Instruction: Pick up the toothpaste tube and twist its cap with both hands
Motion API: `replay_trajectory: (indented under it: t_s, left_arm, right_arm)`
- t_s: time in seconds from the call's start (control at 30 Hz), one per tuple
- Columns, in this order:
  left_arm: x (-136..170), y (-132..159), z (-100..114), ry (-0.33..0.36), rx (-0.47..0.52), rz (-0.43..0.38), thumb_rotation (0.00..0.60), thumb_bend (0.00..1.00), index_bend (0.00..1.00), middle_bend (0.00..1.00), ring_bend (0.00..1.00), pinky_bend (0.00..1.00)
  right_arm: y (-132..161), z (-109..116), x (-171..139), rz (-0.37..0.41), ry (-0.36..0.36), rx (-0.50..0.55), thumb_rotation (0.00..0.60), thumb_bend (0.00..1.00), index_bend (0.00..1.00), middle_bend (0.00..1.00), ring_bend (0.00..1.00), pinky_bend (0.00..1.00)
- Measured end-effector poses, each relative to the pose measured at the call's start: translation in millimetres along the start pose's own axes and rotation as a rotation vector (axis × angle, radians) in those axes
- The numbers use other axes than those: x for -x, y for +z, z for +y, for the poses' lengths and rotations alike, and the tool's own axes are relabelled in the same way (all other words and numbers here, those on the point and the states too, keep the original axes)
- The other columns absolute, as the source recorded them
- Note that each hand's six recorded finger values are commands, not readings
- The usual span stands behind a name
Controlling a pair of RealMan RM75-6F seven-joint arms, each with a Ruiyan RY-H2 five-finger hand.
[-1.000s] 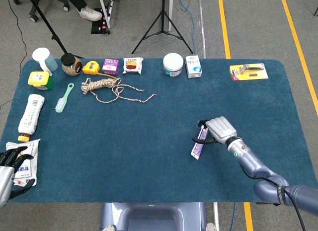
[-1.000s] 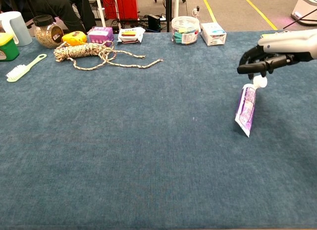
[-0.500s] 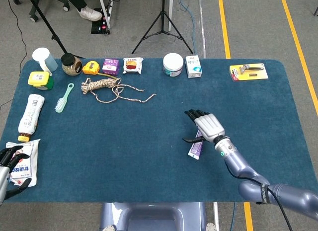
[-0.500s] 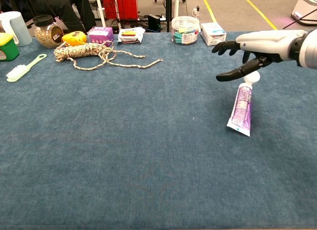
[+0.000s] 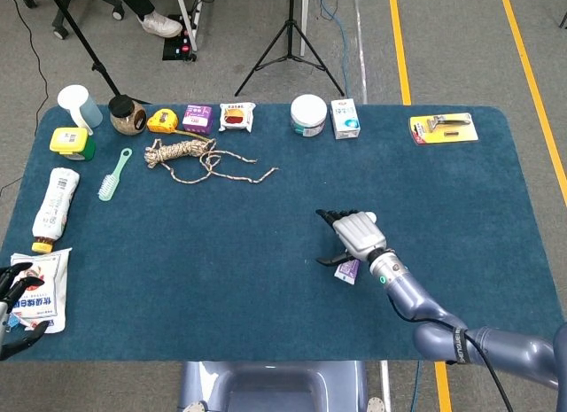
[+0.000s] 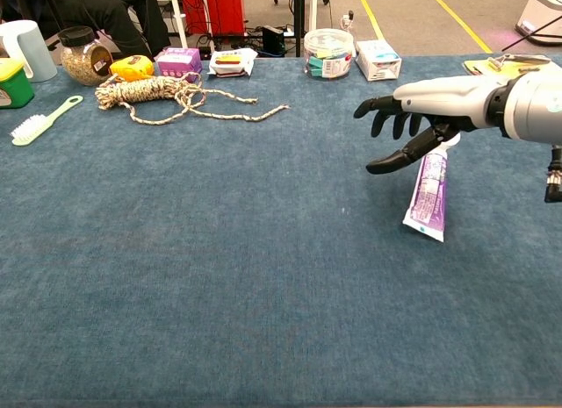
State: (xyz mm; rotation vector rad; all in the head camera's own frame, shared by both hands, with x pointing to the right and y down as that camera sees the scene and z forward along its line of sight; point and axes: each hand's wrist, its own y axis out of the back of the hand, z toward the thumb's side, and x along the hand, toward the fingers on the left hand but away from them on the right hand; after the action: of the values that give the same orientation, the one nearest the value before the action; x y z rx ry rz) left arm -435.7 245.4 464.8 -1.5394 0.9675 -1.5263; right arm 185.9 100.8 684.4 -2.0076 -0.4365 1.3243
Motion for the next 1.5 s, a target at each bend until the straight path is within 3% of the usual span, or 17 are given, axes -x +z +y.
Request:
replay_trajectory:
  t_s: [0.27, 0.43, 1.13, 1.5]
  left_arm:
    - [-1, 1, -1, -0.003, 0.002, -0.001, 0.600, 0.18, 0.32, 0.21, 0.18, 0.21]
    - [0, 0, -3, -0.007, 0.001, 0.002, 0.600, 0.18, 0.32, 0.21, 0.18, 0.21]
    - [-3, 6, -2, -0.005, -0.001, -0.012, 0.600, 0.18, 0.32, 0.21, 0.18, 0.21]
    - [-6, 11, -3, -0.004, 0.001, -0.026, 0.600, 0.18, 0.32, 0.21, 0.18, 0.21]
  right_arm:
    - [24, -6, -14, 0.106, 0.044, 0.018, 0.203, 0.28, 0.09, 0.26, 0.33, 0.31]
    - [27, -17, -14, 0.124, 0.070, 0.008, 0.203, 0.28, 0.10, 0.27, 0.34, 0.31]
    - [-8, -44, -39, 0.114, 0.170, -0.224, 0.200, 0.28, 0.14, 0.30, 0.37, 0.31]
    - [-42, -48, -56, 0.047, 0.191, -0.274, 0.200, 0.28, 0.14, 0.31, 0.37, 0.31]
